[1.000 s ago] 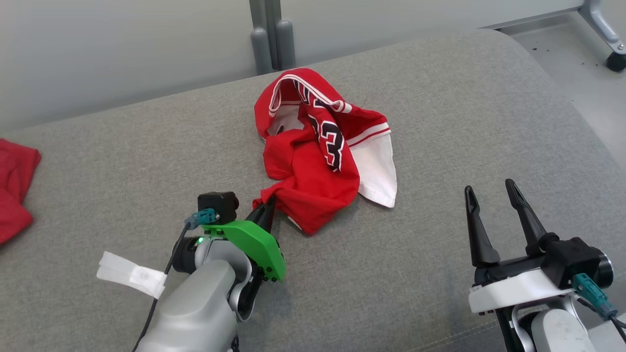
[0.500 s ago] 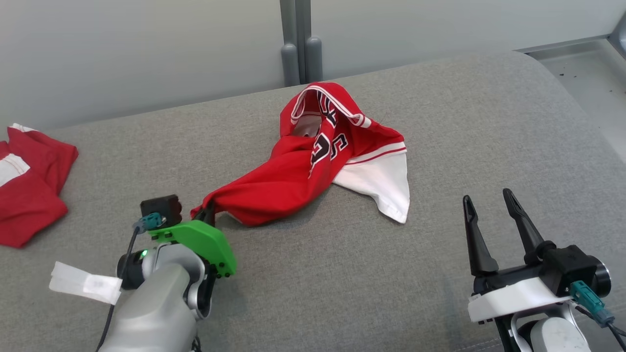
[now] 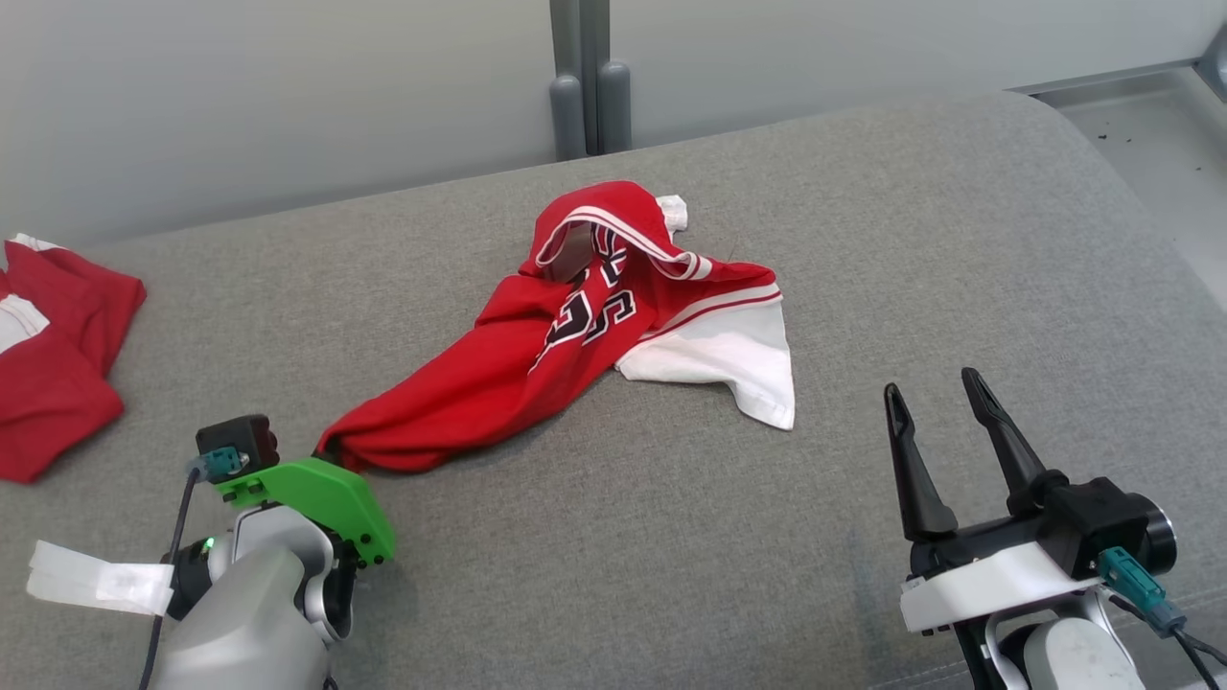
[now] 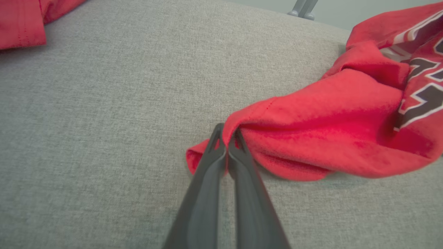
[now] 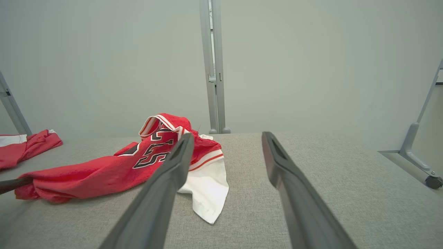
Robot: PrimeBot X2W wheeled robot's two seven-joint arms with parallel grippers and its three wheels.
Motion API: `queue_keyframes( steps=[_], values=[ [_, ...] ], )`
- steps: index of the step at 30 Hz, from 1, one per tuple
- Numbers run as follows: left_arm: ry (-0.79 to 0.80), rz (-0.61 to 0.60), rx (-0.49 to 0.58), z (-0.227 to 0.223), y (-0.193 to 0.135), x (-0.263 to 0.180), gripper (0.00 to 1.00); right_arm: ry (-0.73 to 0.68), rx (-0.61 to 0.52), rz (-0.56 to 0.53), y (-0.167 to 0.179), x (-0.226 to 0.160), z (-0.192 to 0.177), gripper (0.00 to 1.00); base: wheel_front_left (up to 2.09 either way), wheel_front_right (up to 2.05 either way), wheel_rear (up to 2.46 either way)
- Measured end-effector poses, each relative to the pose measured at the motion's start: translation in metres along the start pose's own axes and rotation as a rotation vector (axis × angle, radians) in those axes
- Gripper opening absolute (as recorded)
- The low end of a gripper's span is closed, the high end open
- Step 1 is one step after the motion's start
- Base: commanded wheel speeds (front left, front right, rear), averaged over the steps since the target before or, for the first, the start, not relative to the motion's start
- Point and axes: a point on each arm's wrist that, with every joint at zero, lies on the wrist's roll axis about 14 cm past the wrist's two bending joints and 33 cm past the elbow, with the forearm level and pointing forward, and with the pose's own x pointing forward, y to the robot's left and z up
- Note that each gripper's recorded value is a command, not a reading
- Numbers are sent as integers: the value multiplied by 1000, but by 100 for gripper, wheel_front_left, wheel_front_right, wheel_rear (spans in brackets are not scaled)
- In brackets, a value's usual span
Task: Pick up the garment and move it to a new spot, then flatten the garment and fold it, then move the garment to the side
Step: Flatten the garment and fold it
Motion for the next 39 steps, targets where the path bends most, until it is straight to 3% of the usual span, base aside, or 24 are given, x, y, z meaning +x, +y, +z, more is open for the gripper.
queue_keyframes(
  steps=[5,6,8,9,10,17,22,39],
  values=[
    [-7,14,15,8,2,13,0,15,-6,-17,-6,2,-5,100,0,0,0],
    [-12,20,21,10,3,15,7,18,-8,-20,-7,2,-6,100,0,0,0],
    [-13,30,43,10,7,19,47,22,-10,-25,-9,4,-7,100,0,0,0],
    [-10,35,47,9,9,20,84,25,-11,-28,-10,5,-8,100,0,0,0],
    [-9,39,51,8,10,21,100,32,-11,-30,-11,4,-11,100,0,0,0],
    [-60,33,51,20,12,19,100,65,-3,-27,-10,6,-22,100,0,0,0],
    [-200,-16,54,59,2,6,100,72,5,-2,-3,12,-26,100,0,0,0],
    [-361,-20,3,34,-1,-81,100,112,-60,165,48,65,-46,100,0,0,0]
  ],
)
